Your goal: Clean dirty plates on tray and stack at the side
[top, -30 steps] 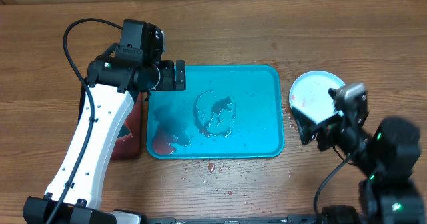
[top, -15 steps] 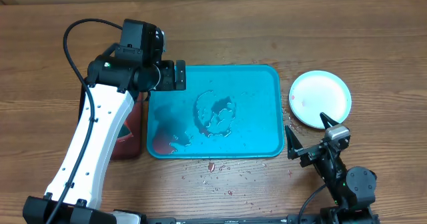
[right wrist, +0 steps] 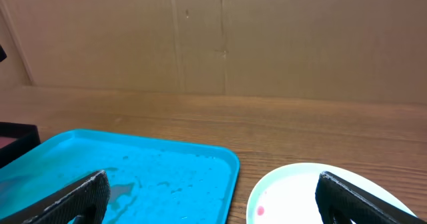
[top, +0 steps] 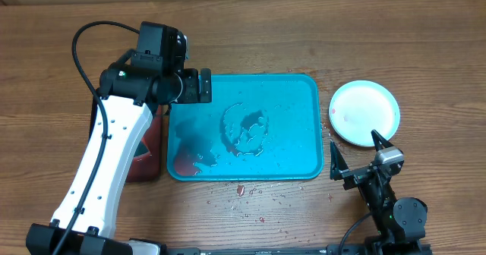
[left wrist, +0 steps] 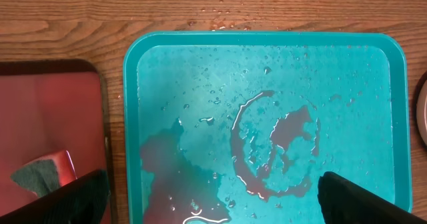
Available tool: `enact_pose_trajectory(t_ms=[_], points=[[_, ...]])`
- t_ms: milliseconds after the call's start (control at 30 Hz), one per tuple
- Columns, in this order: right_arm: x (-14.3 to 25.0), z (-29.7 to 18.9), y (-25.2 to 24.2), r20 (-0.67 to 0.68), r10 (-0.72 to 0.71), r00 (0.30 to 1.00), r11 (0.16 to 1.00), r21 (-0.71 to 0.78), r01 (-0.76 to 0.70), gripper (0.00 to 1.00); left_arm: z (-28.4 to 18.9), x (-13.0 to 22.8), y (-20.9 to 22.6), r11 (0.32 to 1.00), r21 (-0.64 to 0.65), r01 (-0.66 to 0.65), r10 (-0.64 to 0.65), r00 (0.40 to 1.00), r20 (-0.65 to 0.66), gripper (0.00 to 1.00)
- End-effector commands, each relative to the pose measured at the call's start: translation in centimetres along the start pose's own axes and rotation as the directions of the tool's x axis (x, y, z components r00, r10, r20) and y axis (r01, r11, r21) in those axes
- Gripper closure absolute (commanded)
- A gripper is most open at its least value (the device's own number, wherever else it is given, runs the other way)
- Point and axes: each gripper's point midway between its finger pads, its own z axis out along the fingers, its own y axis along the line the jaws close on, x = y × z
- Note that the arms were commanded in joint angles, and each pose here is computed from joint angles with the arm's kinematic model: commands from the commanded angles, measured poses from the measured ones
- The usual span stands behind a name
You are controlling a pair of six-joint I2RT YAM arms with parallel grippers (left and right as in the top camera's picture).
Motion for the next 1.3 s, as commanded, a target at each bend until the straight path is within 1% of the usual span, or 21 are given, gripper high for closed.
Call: enact_pose_trajectory(t_ms=[0, 533, 700, 767, 867, 933, 1067, 1100, 1267], points=[[0.2, 0.0, -0.2, 0.004, 0.004, 1.0, 1.0, 0.012, -0.004, 0.0, 0.0, -0.3, -0.4, 1.0, 0.01, -0.014, 0.014, 1.0, 0.004, 0.0], [0.2, 0.0, -0.2, 0.004, 0.004, 1.0, 1.0, 0.012, -0.004, 0.0, -0.2, -0.3, -0.4, 1.0, 0.011, -0.014, 0.014, 1.0, 0.007, 0.0], [0.2, 0.0, -0.2, 0.004, 0.004, 1.0, 1.0, 0.012, -0.004, 0.0, -2.5, -0.7, -0.3, 0.999, -0.001, -0.037, 0.037, 0.996, 0.077, 0.0], [0.2, 0.0, -0.2, 0.004, 0.004, 1.0, 1.0, 0.012, -0.004, 0.0, -3.9, -1.0, -0.3, 0.999, 0.01, -0.042, 0.04, 0.987, 0.154, 0.0], [0.2, 0.0, -0.2, 0.004, 0.004, 1.0, 1.0, 0.012, -0.004, 0.0, -5.2, -1.1, -0.4, 0.998, 0.036, -0.054, 0.04, 0.951, 0.308, 0.0], [0.2, 0.0, -0.2, 0.004, 0.004, 1.0, 1.0, 0.012, -0.004, 0.0, -5.6, -0.3, 0.3, 0.998, 0.033, -0.053, 0.036, 0.918, 0.395, 0.0], [0.2, 0.0, -0.2, 0.004, 0.004, 1.0, 1.0, 0.012, -0.004, 0.0, -6.1, 2.9, 2.1, 0.999, 0.021, -0.038, 0.02, 0.838, 0.546, 0.0], [0.2, 0.0, -0.2, 0.004, 0.004, 1.0, 1.0, 0.012, -0.004, 0.0, -6.4, 4.2, 2.9, 0.999, 0.021, -0.031, 0.012, 0.801, 0.599, 0.0], [0.2, 0.0, -0.2, 0.004, 0.004, 1.0, 1.0, 0.012, -0.004, 0.0, -6.5, 7.5, 5.1, 1.0, 0.025, 0.0, -0.018, 0.692, 0.722, 0.0]])
